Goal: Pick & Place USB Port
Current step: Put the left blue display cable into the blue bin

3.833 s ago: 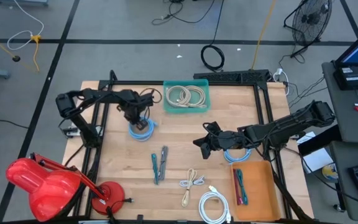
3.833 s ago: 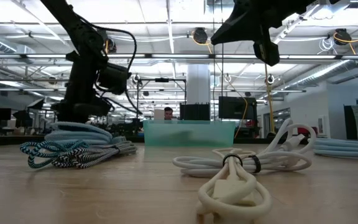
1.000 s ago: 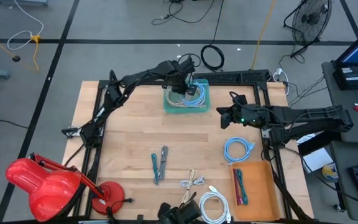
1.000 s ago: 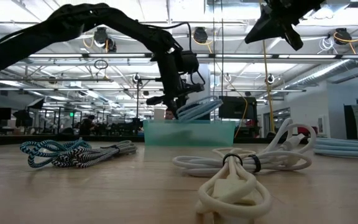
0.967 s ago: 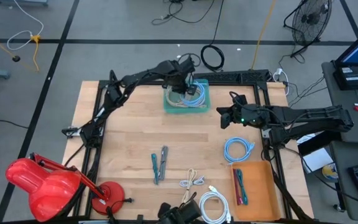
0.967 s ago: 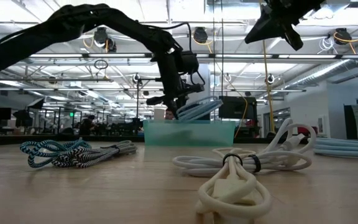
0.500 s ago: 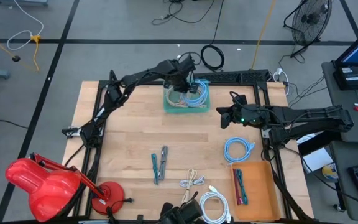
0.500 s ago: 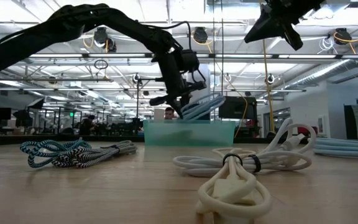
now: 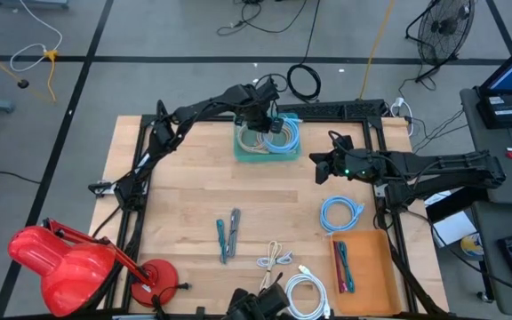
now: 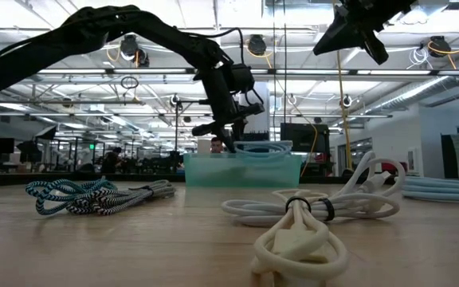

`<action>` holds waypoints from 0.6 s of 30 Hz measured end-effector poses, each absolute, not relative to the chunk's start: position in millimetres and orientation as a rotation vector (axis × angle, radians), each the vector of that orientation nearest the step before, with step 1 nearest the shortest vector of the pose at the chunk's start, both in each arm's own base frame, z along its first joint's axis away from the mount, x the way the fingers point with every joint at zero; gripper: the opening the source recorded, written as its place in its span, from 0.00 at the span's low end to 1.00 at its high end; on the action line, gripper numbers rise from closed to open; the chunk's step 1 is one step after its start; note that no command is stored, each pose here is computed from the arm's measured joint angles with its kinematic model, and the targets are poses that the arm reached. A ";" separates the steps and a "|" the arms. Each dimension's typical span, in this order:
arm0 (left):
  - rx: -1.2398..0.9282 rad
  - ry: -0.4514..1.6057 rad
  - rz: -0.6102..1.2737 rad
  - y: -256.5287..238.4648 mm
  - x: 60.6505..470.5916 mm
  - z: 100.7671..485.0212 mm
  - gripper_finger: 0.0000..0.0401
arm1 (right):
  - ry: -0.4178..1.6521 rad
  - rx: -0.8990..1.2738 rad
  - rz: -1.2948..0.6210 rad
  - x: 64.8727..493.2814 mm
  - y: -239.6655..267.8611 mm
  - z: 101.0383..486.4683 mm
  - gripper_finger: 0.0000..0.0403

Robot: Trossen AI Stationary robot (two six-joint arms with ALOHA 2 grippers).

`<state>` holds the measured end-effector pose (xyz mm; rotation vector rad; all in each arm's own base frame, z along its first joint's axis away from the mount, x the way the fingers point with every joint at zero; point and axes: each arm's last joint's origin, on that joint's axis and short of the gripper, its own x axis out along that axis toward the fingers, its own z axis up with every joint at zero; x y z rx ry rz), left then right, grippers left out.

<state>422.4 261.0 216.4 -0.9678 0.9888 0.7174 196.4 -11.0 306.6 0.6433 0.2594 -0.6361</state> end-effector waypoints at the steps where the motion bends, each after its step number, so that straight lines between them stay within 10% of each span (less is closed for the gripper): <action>1: -0.966 0.992 0.712 260.7 422.2 216.5 0.19 | 0.260 0.642 -0.636 196.4 -11.0 306.6 0.00; 18: -0.981 1.024 0.707 260.3 422.6 208.8 0.18 | 0.258 0.640 -0.639 196.5 -11.1 306.7 0.00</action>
